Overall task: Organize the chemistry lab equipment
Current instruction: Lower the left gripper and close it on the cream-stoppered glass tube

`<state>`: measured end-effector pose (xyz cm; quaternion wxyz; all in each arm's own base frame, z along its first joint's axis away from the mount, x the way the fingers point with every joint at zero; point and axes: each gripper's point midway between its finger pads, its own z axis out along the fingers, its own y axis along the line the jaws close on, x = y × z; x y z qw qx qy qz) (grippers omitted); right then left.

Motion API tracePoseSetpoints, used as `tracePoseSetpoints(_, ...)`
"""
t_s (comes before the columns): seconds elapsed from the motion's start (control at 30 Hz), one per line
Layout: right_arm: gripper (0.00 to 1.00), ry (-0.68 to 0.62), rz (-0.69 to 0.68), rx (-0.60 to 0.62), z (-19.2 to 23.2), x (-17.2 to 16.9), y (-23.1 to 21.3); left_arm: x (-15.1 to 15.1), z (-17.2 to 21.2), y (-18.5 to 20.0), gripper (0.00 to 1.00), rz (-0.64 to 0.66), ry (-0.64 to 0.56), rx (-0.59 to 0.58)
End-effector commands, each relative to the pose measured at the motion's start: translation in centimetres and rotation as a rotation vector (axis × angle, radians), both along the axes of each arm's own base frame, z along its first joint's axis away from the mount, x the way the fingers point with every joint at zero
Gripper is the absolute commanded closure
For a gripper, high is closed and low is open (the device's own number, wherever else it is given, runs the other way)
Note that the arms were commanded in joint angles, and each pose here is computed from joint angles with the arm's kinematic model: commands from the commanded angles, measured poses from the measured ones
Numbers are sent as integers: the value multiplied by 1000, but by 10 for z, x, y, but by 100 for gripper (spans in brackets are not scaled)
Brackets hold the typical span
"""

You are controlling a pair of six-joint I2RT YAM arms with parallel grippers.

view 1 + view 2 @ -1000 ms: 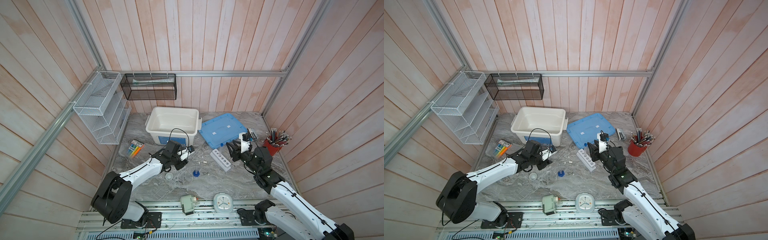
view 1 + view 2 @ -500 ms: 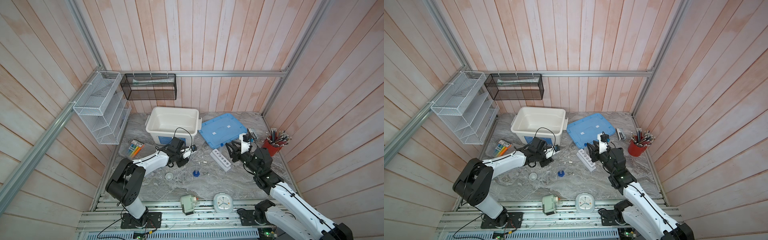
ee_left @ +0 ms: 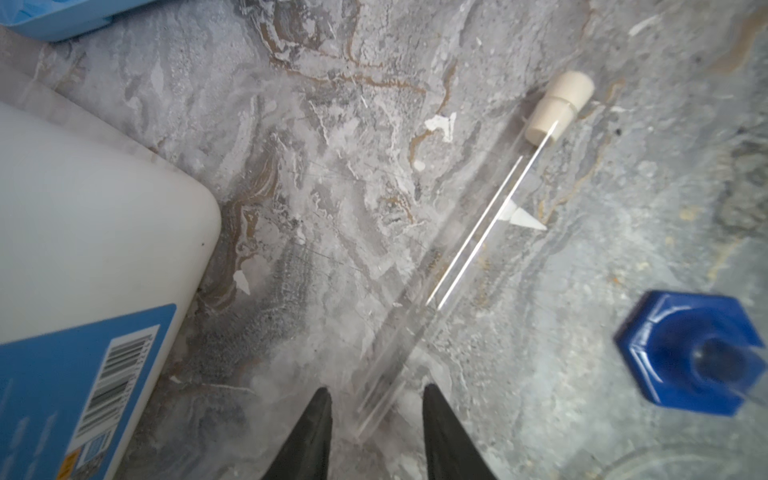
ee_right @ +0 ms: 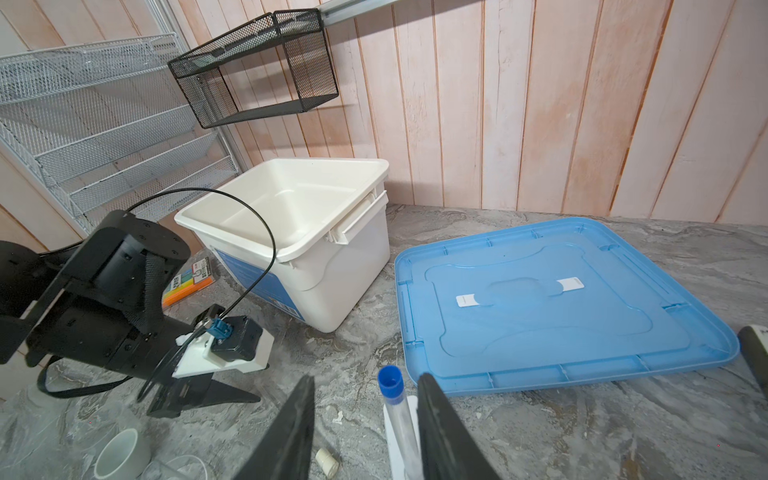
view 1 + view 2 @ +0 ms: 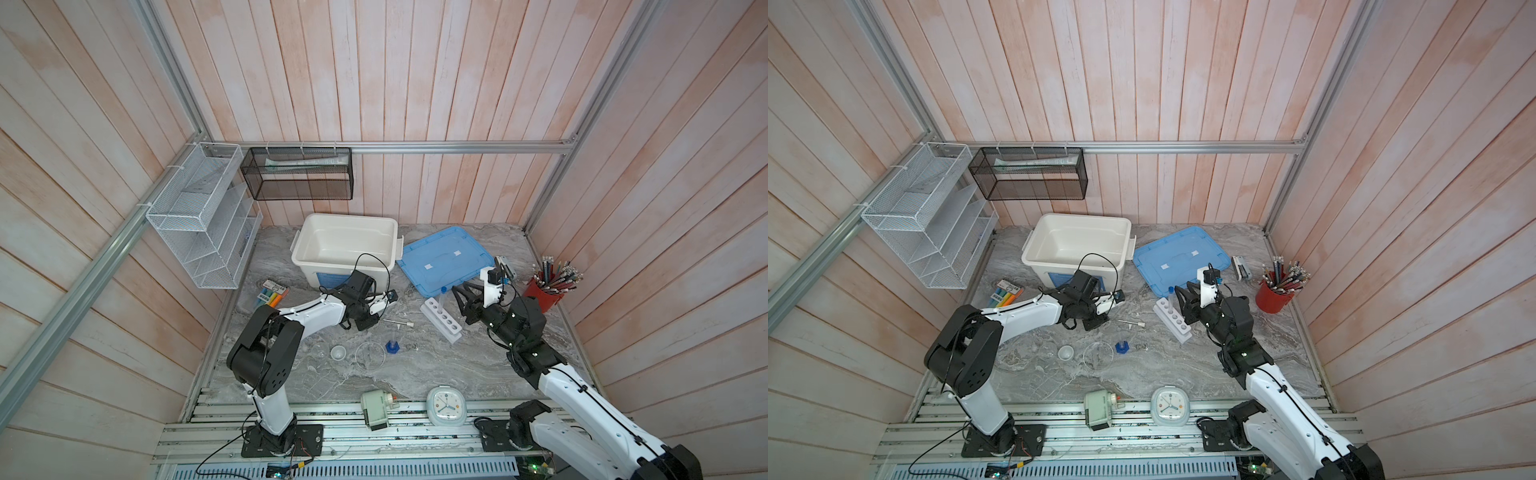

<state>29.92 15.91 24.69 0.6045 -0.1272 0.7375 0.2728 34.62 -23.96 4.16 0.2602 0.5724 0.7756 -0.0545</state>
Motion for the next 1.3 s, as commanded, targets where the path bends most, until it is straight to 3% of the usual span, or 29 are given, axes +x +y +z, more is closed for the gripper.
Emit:
tracePoseSetpoints(0.0, 58, -15, 26, 34, 4, -2, 3, -2, -11, -1, 61, -35, 10, 59)
tracePoseSetpoints(0.8, 59, 2, 26, 50, -6, -2, -2, -7, -40, -7, 60, -102, 76, 159)
tracePoseSetpoints(1.27, 59, 10, 15, 55, -8, -2, -6, -16, -51, -6, 71, -105, 110, 174)
